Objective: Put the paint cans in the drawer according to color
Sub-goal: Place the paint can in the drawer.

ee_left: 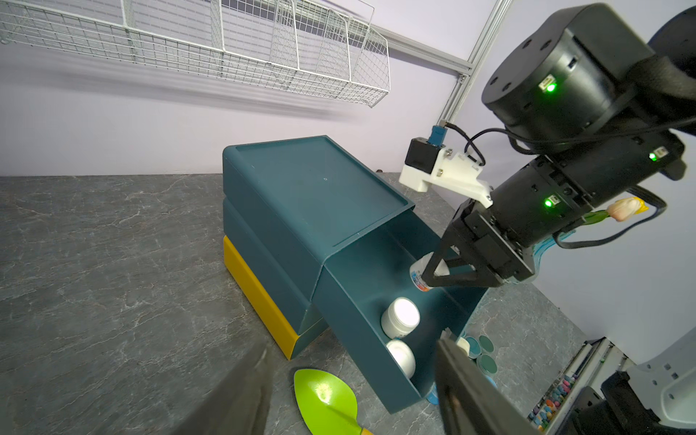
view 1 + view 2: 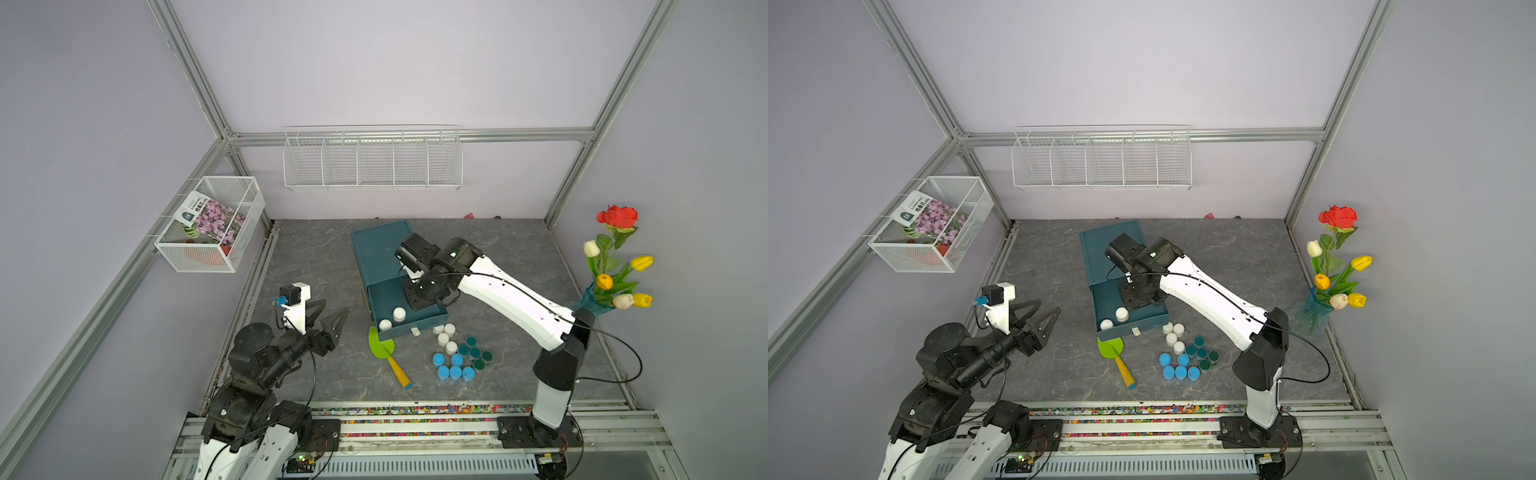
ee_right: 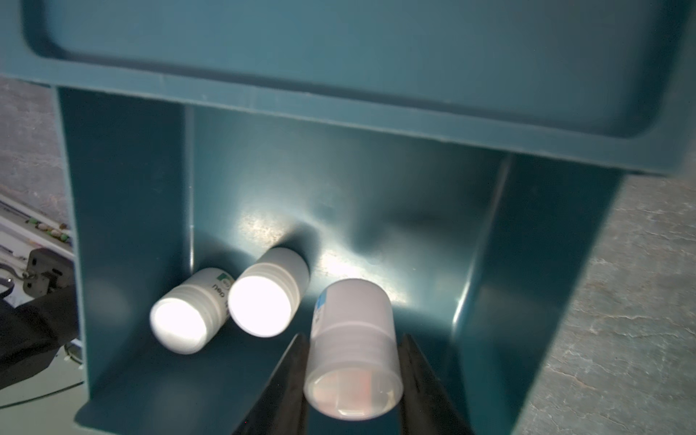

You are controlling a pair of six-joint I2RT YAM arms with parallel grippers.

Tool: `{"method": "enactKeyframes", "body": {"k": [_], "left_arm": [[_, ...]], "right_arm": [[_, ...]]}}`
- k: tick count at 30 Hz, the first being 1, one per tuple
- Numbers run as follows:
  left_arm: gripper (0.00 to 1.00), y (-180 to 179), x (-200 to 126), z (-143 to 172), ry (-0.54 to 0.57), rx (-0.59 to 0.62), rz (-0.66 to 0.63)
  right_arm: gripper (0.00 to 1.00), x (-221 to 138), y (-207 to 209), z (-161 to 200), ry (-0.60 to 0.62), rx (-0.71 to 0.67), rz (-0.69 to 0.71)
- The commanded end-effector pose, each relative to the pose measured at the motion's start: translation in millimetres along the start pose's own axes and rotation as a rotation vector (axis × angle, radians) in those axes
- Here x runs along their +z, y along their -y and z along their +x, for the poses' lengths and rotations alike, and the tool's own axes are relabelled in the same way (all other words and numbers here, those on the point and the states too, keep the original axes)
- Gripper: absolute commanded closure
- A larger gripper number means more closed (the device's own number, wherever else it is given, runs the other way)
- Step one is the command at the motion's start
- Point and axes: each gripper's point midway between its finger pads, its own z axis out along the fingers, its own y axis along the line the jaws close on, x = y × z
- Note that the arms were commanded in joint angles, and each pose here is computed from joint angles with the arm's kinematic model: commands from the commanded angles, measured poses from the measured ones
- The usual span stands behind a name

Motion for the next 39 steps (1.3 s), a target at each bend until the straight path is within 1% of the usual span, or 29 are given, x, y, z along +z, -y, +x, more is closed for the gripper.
{"method": "enactKeyframes", "body": {"k": [1,15,17,21,26,30,33,35,37,39], "left_arm": [[0.29,1,-1,-4,0.014,0.010,0.002],[0.30,2,-1,-4,0.015,0.004,0.005],[0.29,2,-1,-5,0.018,0.006,0.004],[0.29,2,-1,-4,0.016,0.004,0.004],[0.29,2,-1,-4,0.016,0.005,0.004],[0.30,2,-1,-5,0.015,0.004,0.005],[0.29,2,0,-5,0.015,0.004,0.005],[0.29,2,-1,-5,0.014,0.004,0.004],[0.29,2,-1,-5,0.015,0.004,0.003],[0.29,2,-1,-5,0.015,0.003,0.003]], "right_arm": [[0.82,6,-10,4,-0.048,-0.039,-0.022],[0.82,4,-25,-2,-0.039,-0.058,-0.080],[0.82,6,-20,-1,-0.048,-0.055,-0.056],[0.82,9,1,5,-0.073,-0.034,0.047],[0.79,13,-1,10,-0.102,-0.041,0.031],[0.74,17,-4,14,-0.130,-0.041,0.018],[0.68,19,-10,14,-0.139,-0.042,-0.013],[0.60,20,-11,13,-0.138,-0.038,-0.018],[0.50,18,-12,11,-0.131,-0.038,-0.021],[0.43,14,-9,9,-0.119,-0.031,-0.013]]}}
